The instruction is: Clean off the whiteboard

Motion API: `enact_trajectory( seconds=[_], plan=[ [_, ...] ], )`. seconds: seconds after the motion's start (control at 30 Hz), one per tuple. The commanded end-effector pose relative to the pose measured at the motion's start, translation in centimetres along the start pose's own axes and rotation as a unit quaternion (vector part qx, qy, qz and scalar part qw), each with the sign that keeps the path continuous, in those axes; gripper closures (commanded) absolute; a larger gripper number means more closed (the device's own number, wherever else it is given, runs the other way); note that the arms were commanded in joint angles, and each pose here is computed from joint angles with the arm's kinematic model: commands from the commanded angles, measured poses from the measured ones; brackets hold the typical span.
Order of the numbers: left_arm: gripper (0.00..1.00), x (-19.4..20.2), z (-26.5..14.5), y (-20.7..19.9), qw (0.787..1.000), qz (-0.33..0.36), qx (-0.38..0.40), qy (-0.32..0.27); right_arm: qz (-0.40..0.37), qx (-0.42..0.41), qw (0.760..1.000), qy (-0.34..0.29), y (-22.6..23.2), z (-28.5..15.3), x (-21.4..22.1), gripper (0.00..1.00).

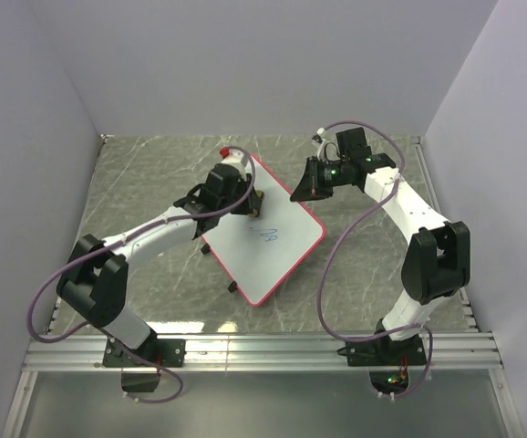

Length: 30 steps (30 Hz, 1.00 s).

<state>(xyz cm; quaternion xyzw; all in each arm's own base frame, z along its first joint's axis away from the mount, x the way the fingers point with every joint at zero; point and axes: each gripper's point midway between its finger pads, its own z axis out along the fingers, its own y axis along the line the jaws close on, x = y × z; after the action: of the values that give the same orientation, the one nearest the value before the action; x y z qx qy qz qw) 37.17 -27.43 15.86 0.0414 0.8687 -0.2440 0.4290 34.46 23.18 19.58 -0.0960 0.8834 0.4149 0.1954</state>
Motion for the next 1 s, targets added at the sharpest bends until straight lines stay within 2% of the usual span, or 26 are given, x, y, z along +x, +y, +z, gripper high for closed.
enact_trajectory(
  seconds=[0.0, 0.13, 0.23, 0.37, 0.5, 0.63, 0.8, 0.97],
  plan=[
    [1.00, 2.3, -1.2, -4.7, 0.997, -0.019, 0.064, 0.025, -0.009, -0.008, 1.000, -0.003, 0.7, 0.4, -0.5, 1.00],
    [1.00, 2.2, -1.3, -3.2, 0.999, -0.015, 0.043, 0.022, -0.008, -0.011, 1.000, 0.000, 0.7, 0.5, -0.4, 1.00],
    [1.00, 0.5, -0.6, -0.6, 1.000, -0.019, 0.014, 0.014, -0.006, -0.012, 1.000, 0.000, 0.7, 0.5, -0.4, 1.00],
    [1.00, -2.0, 0.7, 5.4, 0.999, -0.030, -0.045, 0.002, -0.008, -0.012, 1.000, -0.002, 0.7, 0.4, -0.4, 1.00],
    [1.00, -1.9, 1.3, 8.1, 0.997, -0.030, -0.070, 0.017, -0.007, -0.010, 1.000, -0.004, 0.8, 0.4, -0.5, 1.00],
    [1.00, 0.7, 0.2, 5.2, 0.998, -0.028, -0.038, 0.028, -0.004, -0.011, 1.000, -0.013, 1.2, 0.4, -1.5, 1.00],
    [1.00, 7.0, -0.9, 0.7, 0.996, -0.056, -0.001, 0.068, 0.000, -0.024, 1.000, -0.013, 1.7, 0.7, -2.1, 1.00],
    [1.00, 10.7, -2.7, -6.7, 0.994, -0.030, 0.051, 0.097, 0.013, -0.028, 0.999, -0.008, 1.4, 1.1, -1.8, 1.00]
  ],
)
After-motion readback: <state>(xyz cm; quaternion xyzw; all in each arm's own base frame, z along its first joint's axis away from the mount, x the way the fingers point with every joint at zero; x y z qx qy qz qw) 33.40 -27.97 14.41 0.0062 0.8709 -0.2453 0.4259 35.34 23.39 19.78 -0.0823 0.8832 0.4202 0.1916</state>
